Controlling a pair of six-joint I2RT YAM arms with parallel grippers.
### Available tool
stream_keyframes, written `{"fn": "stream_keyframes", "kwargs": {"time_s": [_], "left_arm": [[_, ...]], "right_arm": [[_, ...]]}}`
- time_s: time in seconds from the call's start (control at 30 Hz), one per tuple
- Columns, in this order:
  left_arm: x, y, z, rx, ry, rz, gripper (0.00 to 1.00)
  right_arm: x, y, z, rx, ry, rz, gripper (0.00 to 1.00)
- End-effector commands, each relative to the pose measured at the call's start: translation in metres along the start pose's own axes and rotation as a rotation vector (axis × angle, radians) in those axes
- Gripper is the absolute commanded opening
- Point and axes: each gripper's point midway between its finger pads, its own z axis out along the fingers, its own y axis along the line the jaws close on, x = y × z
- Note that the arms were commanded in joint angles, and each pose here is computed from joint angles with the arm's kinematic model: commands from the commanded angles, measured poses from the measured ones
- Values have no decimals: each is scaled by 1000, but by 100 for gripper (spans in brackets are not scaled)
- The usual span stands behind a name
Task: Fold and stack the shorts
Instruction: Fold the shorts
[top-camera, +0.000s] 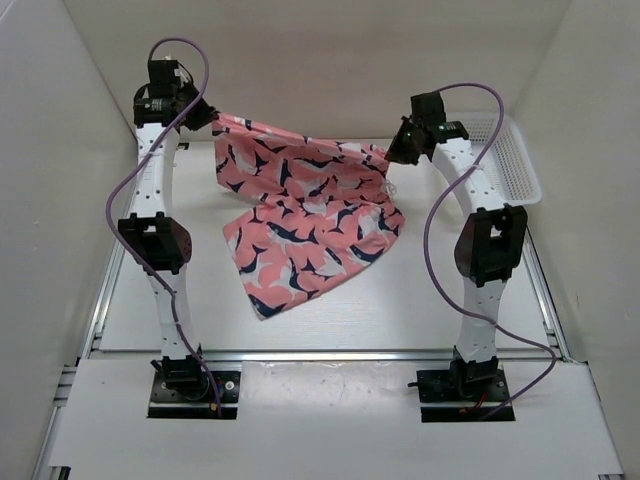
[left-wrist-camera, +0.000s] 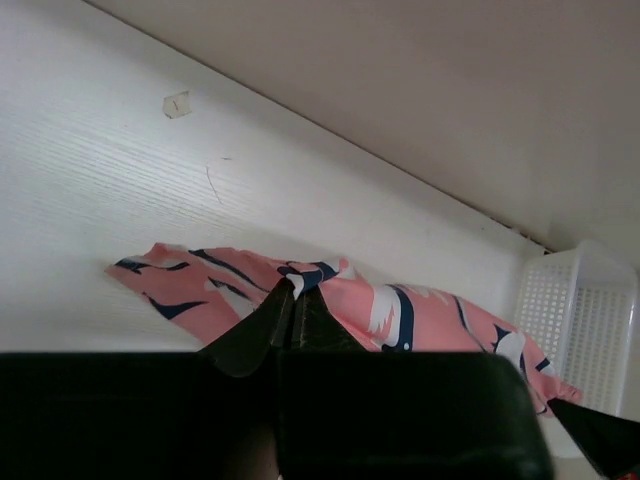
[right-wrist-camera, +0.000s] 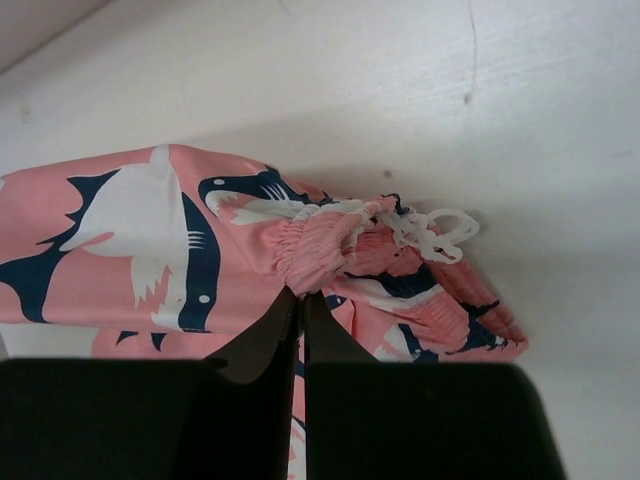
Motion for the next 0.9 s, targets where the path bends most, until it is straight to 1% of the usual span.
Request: {"fn": "stream_keyframes", "kwargs": {"time_s": [0.0, 0.03, 0.07, 0.1, 0.17, 0.2, 0.23, 0.27, 0.3, 0.33, 0.37, 0.4, 0.43, 0.47, 0.5, 0.53, 0.57, 0.63, 0.67, 0.7, 0.73, 0.77, 0.87], "left_arm": [[-50, 21, -31, -28, -137, 57, 10], [-44, 19, -36, -28, -123, 75, 10], [-48, 10, -61, -15, -144, 79, 10], [-19, 15, -55, -42, -74, 97, 10], [0, 14, -69, -52, -42, 114, 10], [4, 2, -96, -22, -52, 124, 10], [33, 15, -92, -55, 17, 90, 10], [42, 21, -98, -66, 34, 87, 10], [51, 8, -120, -38, 29, 88, 10], [81, 22, -116, -72, 96, 73, 10], [92, 26, -121, -83, 112, 79, 10], [100, 22, -136, -69, 108, 73, 10], [126, 28, -134, -91, 156, 67, 10], [137, 29, -138, -99, 166, 64, 10], [146, 32, -142, -109, 171, 76, 10], [154, 24, -154, -90, 165, 86, 10], [170, 34, -155, -114, 192, 77, 10], [181, 33, -169, -94, 195, 91, 10], [200, 38, -170, -108, 228, 100, 10], [210, 38, -173, -106, 242, 94, 10], [214, 41, -179, -115, 230, 99, 10], [236, 48, -179, -128, 276, 111, 10], [268, 57, -182, -153, 333, 110, 10]], "right_arm": [[-28, -39, -5, 109, -45, 17, 0], [-29, -41, -5, 103, -41, 23, 0], [-31, -43, -6, 99, -39, 30, 0], [-26, -45, -3, 98, -23, 32, 0], [-19, -52, -3, 105, -1, 41, 0], [-21, -57, -6, 110, -2, 36, 0], [-19, -57, -4, 103, 2, 36, 0], [-21, -61, -7, 107, -2, 33, 0], [-14, -63, -5, 108, 18, 36, 0], [-9, -63, -3, 98, 37, 24, 0], [-10, -68, -6, 103, 35, 31, 0], [-9, -69, -8, 104, 38, 18, 0], [1, -76, -4, 119, 65, 11, 0], [-4, -80, -9, 126, 43, 15, 0], [0, -82, -11, 130, 49, 16, 0], [0, -88, -8, 137, 50, 23, 0], [3, -88, -13, 134, 45, 23, 0], [8, -90, -16, 138, 52, 24, 0], [7, -89, -22, 134, 47, 12, 0], [13, -92, -22, 141, 60, 14, 0], [12, -93, -26, 145, 44, 12, 0], [14, -94, -28, 147, 48, 13, 0], [27, -103, -31, 171, 68, 15, 0]]}}
